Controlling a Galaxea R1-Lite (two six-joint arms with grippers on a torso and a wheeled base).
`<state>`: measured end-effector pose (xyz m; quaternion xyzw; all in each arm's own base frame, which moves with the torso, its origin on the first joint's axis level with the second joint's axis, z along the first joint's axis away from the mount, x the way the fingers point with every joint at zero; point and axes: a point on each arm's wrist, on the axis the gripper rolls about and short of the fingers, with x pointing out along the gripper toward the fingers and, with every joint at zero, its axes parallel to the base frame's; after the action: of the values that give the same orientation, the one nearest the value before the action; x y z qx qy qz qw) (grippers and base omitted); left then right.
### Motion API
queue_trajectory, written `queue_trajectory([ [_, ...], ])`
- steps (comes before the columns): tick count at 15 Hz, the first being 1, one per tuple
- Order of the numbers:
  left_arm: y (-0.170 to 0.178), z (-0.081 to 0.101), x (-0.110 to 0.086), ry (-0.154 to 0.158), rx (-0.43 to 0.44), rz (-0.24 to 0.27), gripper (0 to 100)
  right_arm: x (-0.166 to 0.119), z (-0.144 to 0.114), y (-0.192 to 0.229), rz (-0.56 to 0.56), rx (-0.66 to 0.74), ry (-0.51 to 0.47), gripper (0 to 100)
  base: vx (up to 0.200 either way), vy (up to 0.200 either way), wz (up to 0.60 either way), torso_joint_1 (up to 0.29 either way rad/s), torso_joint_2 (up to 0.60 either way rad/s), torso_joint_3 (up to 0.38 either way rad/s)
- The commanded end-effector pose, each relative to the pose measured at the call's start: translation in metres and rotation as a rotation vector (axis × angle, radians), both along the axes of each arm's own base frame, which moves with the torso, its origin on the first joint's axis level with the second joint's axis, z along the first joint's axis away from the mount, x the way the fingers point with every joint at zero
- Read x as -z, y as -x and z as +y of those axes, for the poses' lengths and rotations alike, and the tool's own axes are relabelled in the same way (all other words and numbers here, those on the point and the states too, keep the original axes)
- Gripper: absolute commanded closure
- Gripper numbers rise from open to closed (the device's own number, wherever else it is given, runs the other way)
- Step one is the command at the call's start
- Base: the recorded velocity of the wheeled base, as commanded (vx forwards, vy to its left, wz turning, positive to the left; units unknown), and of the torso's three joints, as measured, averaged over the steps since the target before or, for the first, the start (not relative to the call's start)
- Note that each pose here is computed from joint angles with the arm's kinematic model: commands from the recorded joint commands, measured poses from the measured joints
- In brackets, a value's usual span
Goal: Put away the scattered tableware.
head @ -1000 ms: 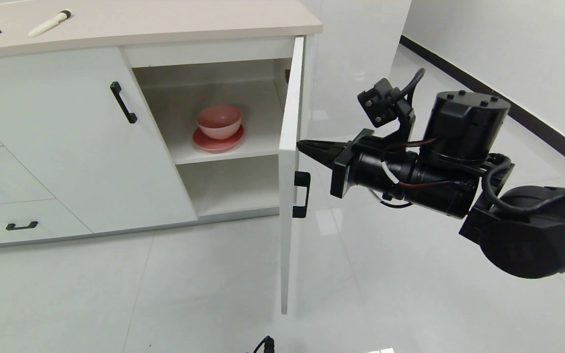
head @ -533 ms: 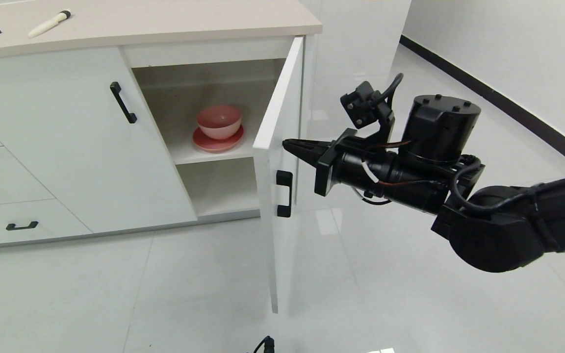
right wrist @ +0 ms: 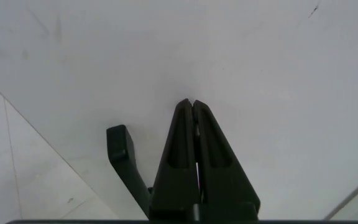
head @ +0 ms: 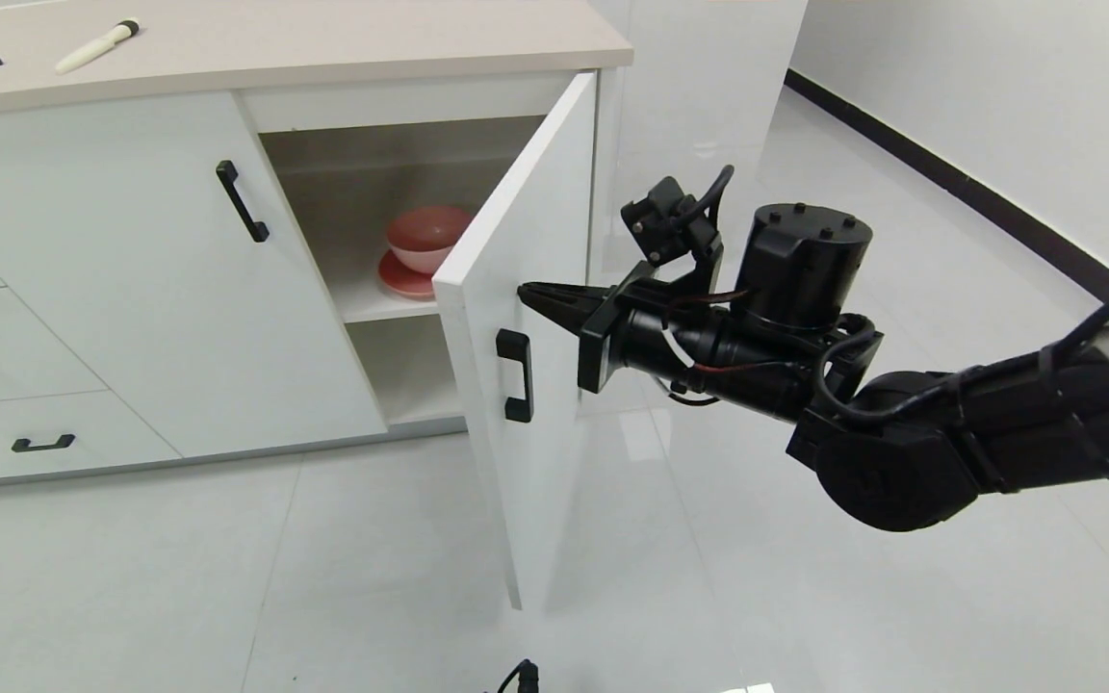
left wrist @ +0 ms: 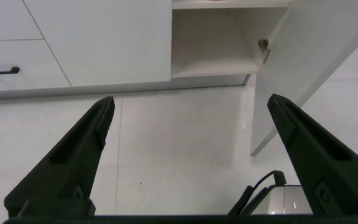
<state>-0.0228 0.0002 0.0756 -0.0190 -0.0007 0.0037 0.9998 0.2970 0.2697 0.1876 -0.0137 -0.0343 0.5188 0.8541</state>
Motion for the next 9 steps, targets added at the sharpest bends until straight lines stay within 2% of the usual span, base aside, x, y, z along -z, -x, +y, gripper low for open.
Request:
queue_trajectory([
  [1, 0.000, 0.000, 0.000, 0.000, 0.000, 0.000, 0, 0.004, 0.004, -0.003, 0.001, -0.004, 0.003, 100, 0.000, 0.000, 0.00, 0.000, 0.00, 0.000],
  [9, 0.000, 0.000, 0.000, 0.000, -0.002, 0.001, 0, 0.003, 0.017, -0.011, -0.024, -0.015, -0.023, 100, 0.000, 0.000, 0.00, 0.000, 0.00, 0.000],
])
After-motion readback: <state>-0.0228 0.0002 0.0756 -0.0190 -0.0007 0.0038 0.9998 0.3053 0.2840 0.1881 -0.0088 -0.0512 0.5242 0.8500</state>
